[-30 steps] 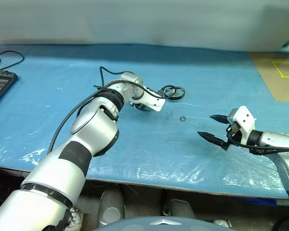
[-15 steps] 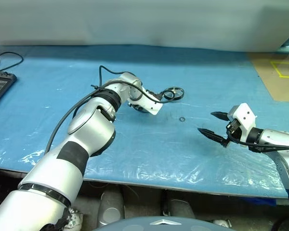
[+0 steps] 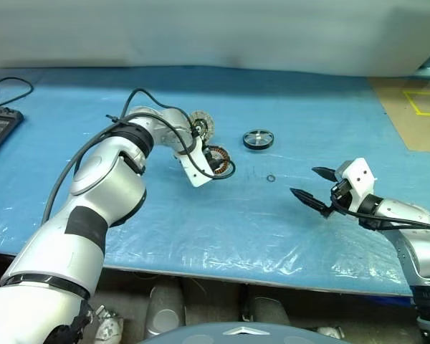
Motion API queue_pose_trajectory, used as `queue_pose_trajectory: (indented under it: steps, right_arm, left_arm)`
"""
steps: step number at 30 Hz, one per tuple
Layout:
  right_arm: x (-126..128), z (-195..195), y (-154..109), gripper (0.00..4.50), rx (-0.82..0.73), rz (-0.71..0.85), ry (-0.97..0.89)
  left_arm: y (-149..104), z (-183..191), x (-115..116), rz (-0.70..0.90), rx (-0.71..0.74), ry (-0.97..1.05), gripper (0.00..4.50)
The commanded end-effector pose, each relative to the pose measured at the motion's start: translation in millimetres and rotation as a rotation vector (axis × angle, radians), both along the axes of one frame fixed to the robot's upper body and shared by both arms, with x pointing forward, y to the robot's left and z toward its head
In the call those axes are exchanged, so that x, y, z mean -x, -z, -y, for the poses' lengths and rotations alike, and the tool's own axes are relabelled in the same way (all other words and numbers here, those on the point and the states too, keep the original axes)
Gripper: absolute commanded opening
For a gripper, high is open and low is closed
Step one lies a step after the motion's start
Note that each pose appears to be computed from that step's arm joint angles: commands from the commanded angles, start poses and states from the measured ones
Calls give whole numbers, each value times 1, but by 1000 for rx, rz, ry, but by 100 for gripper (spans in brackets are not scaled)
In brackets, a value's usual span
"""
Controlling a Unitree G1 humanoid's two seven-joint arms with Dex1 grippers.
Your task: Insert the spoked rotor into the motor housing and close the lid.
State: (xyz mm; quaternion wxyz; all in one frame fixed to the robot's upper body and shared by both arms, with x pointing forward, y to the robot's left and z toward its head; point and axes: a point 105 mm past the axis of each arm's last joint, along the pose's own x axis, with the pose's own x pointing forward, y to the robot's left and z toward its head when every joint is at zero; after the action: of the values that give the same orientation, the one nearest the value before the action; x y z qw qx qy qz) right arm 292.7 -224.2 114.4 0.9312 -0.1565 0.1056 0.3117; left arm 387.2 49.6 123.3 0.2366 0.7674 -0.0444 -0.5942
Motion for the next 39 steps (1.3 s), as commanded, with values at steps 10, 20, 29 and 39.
queue_pose_trajectory:
  steps: [10,20,29,39]
  right_arm:
    - [-5,-7,5,450,-7,39,-8]
    - [-1,-8,10,450,-7,40,5]
    - [-4,-5,9,450,-6,60,35]
    - [-10,-8,10,450,-9,68,28]
  left_arm:
    - [9,11,60,-194,49,399,211]
    - [3,11,48,-84,-39,439,211]
    - [-7,14,31,52,-66,495,211]
    - [-10,20,39,13,37,526,376]
